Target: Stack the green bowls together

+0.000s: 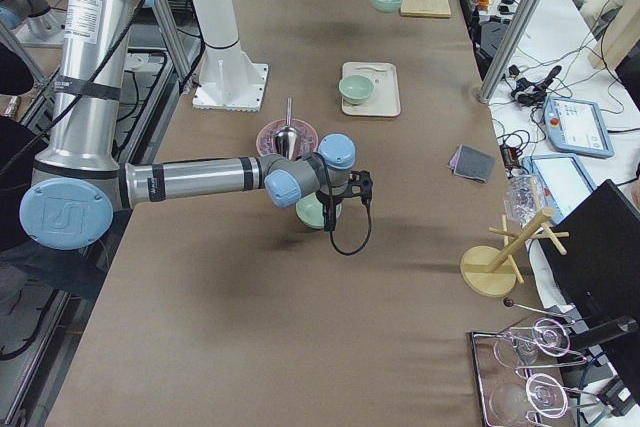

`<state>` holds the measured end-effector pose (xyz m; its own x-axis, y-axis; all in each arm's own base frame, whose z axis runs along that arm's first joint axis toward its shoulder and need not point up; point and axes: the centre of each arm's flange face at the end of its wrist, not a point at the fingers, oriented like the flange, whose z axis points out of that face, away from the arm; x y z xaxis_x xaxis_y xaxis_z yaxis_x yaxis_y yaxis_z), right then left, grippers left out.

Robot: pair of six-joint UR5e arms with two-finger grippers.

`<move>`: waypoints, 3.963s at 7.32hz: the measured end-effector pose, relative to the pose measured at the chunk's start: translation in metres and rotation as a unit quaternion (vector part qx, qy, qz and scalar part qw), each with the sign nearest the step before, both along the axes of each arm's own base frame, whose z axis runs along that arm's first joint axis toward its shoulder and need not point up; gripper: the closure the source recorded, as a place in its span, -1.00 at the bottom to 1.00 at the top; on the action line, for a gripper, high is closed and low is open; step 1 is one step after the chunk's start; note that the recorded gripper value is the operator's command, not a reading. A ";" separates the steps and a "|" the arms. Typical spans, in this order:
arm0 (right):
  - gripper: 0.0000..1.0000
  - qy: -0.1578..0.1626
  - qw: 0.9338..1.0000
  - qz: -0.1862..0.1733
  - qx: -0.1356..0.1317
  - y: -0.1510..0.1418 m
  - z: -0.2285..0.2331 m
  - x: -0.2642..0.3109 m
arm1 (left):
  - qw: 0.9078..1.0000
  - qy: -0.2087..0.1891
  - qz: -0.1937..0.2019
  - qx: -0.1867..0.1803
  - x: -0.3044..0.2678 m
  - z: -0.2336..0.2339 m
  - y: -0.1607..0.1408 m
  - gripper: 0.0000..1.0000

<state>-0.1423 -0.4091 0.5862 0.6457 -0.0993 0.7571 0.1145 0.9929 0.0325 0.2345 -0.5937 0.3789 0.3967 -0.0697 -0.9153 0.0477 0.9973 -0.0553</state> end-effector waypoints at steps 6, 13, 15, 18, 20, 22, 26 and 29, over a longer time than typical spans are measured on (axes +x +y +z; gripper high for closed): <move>1.00 0.009 0.999 -0.037 -0.009 0.009 0.018 -0.031 | 1.000 0.017 0.011 -0.015 0.100 -0.088 0.017 1.00; 1.00 -0.021 0.999 -0.024 -0.014 -0.009 0.003 -0.022 | 1.000 0.010 0.003 -0.023 0.177 -0.127 0.048 1.00; 1.00 -0.045 0.999 -0.004 -0.015 -0.027 -0.013 -0.006 | 0.999 0.015 0.009 -0.029 0.212 -0.148 0.070 1.00; 1.00 -0.055 0.998 0.014 -0.014 -0.043 -0.029 -0.001 | 1.000 0.013 0.002 -0.012 0.274 -0.176 0.103 1.00; 1.00 -0.057 0.998 0.018 -0.012 -0.047 -0.034 -0.002 | 1.000 0.016 -0.001 0.003 0.308 -0.190 0.107 1.00; 1.00 -0.057 0.998 0.019 -0.013 -0.049 -0.037 -0.002 | 1.000 0.017 -0.006 0.012 0.319 -0.193 0.111 1.00; 1.00 -0.058 0.998 0.019 -0.012 -0.050 -0.039 -0.002 | 1.000 0.014 -0.017 0.020 0.315 -0.190 0.105 -0.97; 1.00 -0.064 0.998 0.021 -0.009 -0.059 -0.050 -0.004 | 0.997 0.019 -0.056 0.040 0.310 -0.190 0.097 -0.97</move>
<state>-0.1460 -0.4680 0.5366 0.5460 -0.0595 0.8357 0.0694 0.9973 0.0257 0.5448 -0.4972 0.1885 0.3554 -0.0376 -0.9340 0.1579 0.9872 0.0203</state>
